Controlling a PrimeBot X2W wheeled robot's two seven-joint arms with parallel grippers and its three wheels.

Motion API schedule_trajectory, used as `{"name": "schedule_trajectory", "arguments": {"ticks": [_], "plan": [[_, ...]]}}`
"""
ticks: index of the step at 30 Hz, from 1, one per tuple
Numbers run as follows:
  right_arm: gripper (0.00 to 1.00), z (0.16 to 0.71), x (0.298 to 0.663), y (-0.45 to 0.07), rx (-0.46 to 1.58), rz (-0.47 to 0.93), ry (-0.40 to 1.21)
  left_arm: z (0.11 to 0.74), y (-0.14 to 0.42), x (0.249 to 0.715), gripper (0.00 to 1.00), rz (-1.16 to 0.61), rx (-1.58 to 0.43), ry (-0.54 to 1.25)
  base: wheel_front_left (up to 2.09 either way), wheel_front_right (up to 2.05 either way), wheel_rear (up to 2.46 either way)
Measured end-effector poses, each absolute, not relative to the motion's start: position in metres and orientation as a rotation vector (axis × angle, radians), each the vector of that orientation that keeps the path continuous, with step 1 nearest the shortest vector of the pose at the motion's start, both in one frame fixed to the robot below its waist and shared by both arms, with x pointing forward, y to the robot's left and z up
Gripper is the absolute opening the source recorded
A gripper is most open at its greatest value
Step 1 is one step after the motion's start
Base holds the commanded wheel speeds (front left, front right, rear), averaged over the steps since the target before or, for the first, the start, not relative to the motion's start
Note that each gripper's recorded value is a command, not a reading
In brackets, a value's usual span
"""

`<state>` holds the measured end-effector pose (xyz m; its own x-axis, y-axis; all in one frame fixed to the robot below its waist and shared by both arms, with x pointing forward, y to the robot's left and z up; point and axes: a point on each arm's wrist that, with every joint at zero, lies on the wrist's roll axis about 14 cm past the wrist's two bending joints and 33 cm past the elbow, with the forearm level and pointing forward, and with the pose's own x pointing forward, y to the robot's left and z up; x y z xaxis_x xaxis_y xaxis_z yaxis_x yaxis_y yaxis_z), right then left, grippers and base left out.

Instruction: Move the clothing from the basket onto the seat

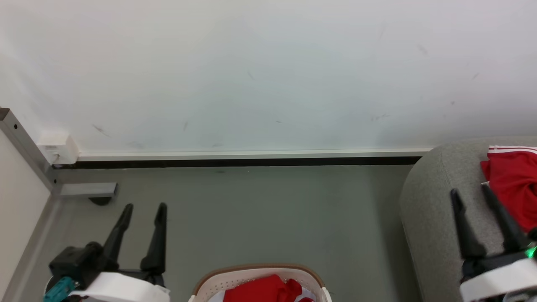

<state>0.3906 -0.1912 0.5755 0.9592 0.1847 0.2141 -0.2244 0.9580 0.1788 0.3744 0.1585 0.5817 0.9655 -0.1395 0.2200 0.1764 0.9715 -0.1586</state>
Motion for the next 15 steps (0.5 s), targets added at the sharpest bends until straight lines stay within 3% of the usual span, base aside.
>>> {"name": "schedule_trajectory", "arguments": {"ticks": [15], "plan": [[1.0,0.529,0.368,-0.146,0.242,0.215,-0.12,0.552,0.167,0.374,1.0,-0.098,-0.219,-0.175,0.0,0.0,0.0]]}}
